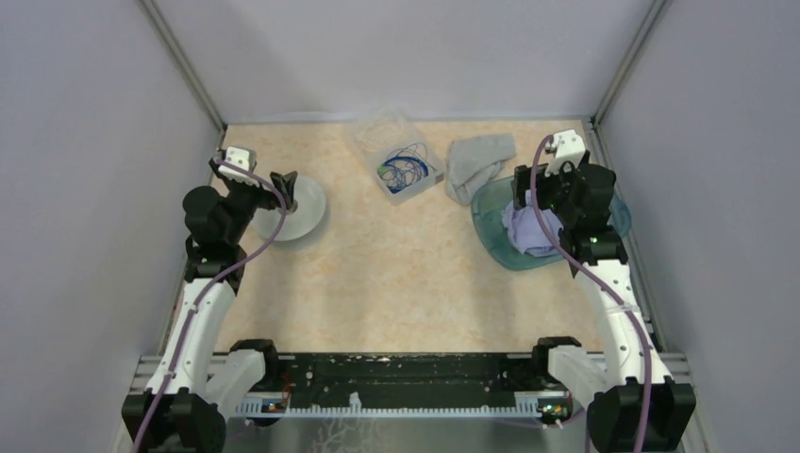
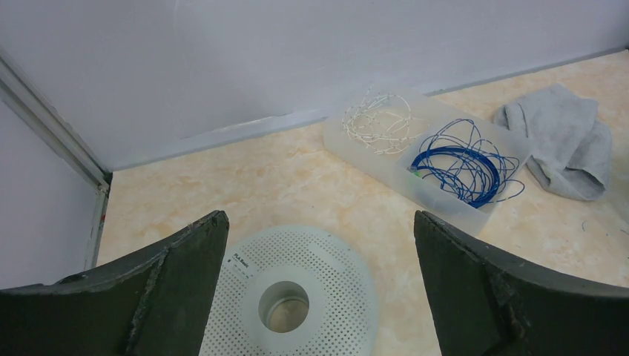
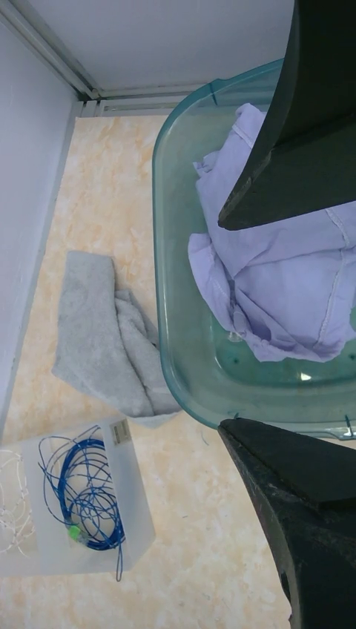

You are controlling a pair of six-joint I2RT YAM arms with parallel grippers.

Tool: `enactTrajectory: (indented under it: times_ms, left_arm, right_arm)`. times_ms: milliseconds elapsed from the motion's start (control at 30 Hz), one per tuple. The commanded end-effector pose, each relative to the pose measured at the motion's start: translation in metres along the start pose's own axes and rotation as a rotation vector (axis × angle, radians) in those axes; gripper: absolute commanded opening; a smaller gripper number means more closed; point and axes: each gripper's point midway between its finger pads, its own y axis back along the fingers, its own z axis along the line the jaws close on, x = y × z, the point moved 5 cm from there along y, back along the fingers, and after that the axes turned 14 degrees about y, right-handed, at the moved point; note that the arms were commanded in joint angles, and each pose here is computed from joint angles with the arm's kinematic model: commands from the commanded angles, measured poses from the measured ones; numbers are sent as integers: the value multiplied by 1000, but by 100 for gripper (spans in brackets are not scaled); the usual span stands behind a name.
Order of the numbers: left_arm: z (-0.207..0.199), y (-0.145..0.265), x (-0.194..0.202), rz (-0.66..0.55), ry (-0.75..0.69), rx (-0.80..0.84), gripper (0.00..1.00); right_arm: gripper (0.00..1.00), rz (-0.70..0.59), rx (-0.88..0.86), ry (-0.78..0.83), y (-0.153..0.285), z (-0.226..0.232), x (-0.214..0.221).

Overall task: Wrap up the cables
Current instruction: Move the cable reel to the center of the board.

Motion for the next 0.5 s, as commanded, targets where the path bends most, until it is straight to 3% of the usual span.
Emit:
enactTrajectory:
  times_ms: [0,467]
  left_arm:
    - [0,1,-7,-32,-16,7,100]
    - [0,-1,3,35,-13,21,100]
  right_arm:
    - [99,-77,15,32,5,-2,-15]
    - [99,-69,-14,20,1,0,-20]
